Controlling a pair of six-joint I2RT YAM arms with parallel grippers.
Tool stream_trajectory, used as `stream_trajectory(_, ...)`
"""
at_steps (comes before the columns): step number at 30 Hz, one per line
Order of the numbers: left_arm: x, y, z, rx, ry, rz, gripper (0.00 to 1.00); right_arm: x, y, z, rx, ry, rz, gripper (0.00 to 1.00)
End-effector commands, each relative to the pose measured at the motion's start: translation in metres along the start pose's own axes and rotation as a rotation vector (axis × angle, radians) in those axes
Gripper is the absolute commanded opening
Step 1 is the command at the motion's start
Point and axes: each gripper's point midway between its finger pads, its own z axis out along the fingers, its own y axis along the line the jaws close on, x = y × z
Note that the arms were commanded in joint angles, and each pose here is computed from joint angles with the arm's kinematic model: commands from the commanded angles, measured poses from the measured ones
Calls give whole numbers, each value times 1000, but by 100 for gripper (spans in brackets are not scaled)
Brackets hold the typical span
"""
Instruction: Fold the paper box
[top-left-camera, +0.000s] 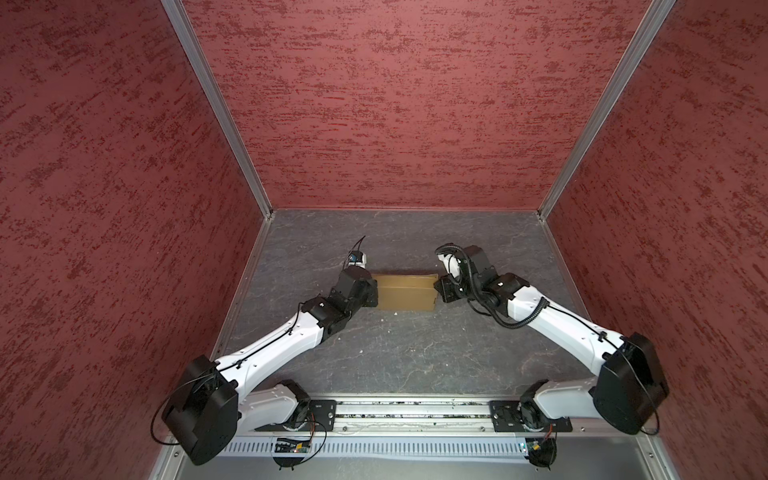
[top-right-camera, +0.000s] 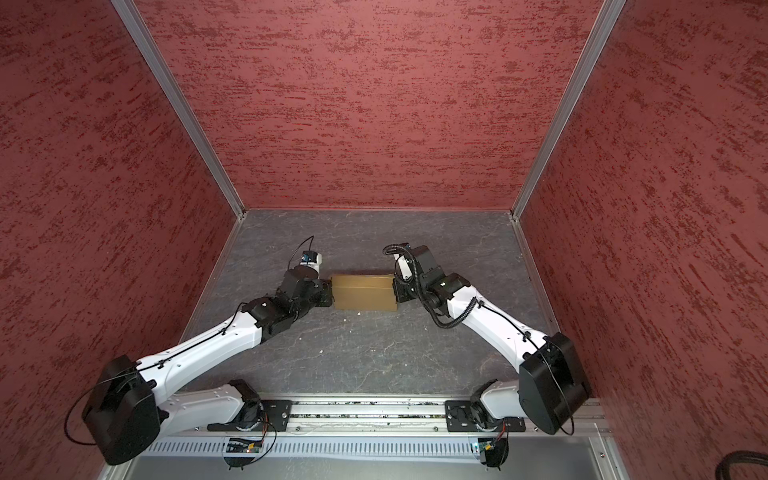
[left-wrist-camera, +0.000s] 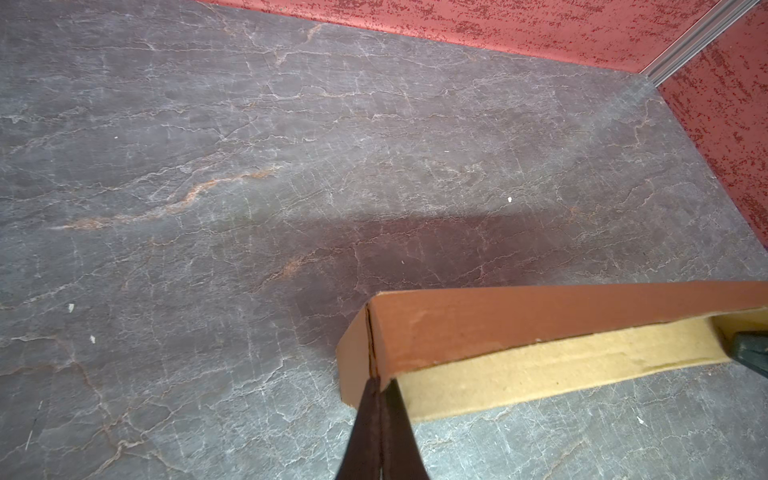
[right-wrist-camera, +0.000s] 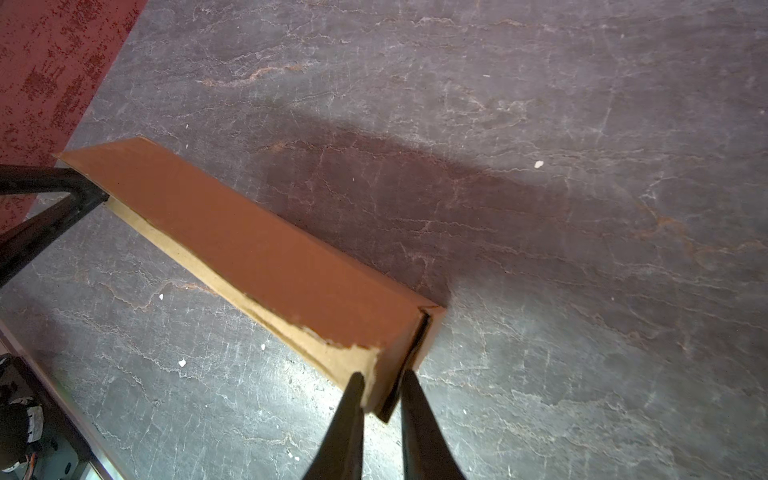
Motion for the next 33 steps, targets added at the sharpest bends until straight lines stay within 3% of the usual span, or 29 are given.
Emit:
stream_trajectory(1, 29, 8, 3, -26, 96, 30, 0, -11, 3, -5, -3, -35, -7, 17)
stream_trajectory(33, 31, 6, 5, -30, 102, 39, 0, -4, -7, -8, 12, -38, 17, 16)
